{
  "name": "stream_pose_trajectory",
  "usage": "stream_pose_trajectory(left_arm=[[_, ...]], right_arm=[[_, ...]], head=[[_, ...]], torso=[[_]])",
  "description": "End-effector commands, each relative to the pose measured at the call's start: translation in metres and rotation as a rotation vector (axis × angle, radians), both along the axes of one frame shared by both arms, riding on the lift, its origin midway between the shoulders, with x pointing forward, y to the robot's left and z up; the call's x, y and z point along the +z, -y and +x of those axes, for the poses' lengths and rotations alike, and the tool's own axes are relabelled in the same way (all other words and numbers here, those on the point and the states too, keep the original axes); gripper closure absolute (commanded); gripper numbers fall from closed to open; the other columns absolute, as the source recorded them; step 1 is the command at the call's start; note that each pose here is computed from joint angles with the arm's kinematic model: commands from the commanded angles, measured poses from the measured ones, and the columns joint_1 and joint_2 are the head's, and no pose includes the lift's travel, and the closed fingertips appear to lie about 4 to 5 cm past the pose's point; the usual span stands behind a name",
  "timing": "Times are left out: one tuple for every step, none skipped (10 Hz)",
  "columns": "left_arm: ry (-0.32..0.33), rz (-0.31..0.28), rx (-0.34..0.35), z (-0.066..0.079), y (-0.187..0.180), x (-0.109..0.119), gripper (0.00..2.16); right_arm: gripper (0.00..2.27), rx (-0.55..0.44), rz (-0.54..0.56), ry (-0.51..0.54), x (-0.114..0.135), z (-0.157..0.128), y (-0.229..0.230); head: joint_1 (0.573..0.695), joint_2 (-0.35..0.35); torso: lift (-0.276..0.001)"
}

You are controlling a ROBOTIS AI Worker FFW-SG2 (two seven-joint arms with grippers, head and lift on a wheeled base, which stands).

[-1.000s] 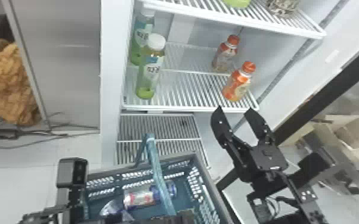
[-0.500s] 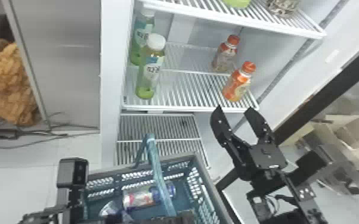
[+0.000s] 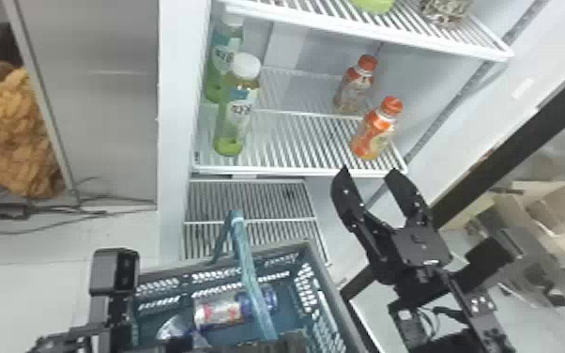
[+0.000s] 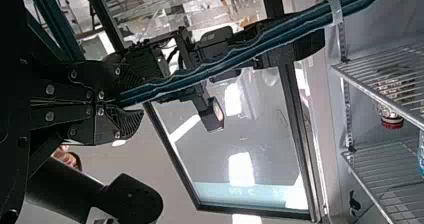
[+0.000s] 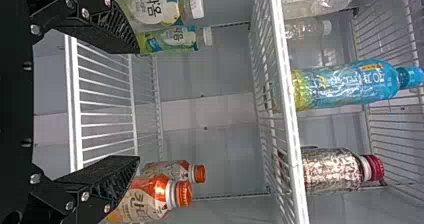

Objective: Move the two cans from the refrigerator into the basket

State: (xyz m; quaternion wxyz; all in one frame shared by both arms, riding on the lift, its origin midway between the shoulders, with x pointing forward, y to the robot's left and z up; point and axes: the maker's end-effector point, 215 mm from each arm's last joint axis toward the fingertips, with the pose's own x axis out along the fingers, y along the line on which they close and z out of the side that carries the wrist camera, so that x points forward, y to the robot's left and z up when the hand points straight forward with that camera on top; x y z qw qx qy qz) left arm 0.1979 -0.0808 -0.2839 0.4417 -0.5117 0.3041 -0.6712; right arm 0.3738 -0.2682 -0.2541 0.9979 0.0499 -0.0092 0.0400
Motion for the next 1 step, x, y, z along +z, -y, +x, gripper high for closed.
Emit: stream_pose_trajectory(left_arm=[[0.0, 0.001, -0.001, -0.0003, 0.0003, -0.0002, 1.16]], right_arm=[[0.28, -0.001, 0.0, 0.0, 0.0002, 0.0, 0.0001]], head=[[0.695, -0.35]], torso=[[-0.276]])
